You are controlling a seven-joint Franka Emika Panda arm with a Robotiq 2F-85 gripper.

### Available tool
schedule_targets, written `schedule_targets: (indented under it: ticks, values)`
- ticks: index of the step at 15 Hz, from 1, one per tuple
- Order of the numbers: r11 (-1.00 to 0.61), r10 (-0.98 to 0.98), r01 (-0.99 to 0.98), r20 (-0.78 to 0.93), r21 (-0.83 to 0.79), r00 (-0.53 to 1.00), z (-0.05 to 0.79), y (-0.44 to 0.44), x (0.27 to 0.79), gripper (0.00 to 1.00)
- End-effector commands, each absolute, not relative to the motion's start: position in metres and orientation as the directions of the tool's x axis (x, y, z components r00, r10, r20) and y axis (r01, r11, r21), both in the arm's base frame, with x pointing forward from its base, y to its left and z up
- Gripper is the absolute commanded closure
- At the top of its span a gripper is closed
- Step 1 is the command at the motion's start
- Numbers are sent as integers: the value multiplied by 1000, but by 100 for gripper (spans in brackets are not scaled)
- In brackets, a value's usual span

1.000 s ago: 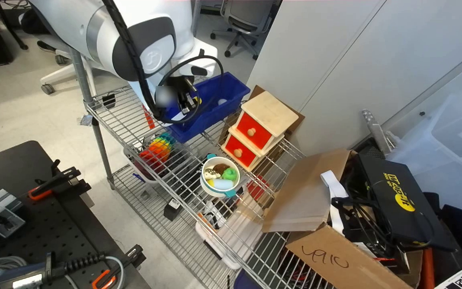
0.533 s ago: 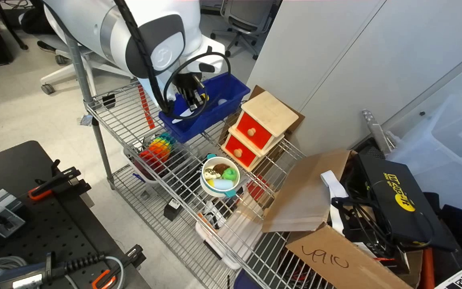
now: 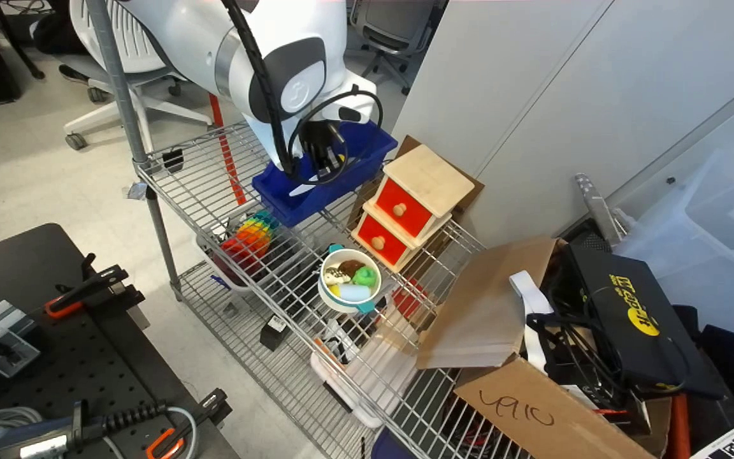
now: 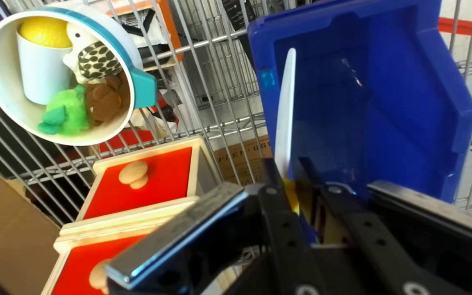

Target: Take the yellow knife and put it in the blue box

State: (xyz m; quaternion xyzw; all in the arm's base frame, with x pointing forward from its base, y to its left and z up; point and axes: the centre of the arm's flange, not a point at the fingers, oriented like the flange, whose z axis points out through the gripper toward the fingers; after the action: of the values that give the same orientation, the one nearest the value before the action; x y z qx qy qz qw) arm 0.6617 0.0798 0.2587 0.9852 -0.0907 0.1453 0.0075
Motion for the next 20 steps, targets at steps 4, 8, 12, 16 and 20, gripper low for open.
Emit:
schedule_targets:
  ticks: [4, 8, 12, 16, 20]
  values:
    - [-986, -166, -165, 255, -26, 953, 246, 106, 679, 96]
    - [-987, -160, -162, 253, -11, 954, 242, 106, 683, 51]
    - [-986, -162, -164, 258, -16, 952, 243, 105, 684, 22]
    - [-987, -160, -160, 263, -24, 951, 247, 103, 681, 0]
    - [-983, -169, -180, 221, 31, 961, 257, 96, 658, 0]
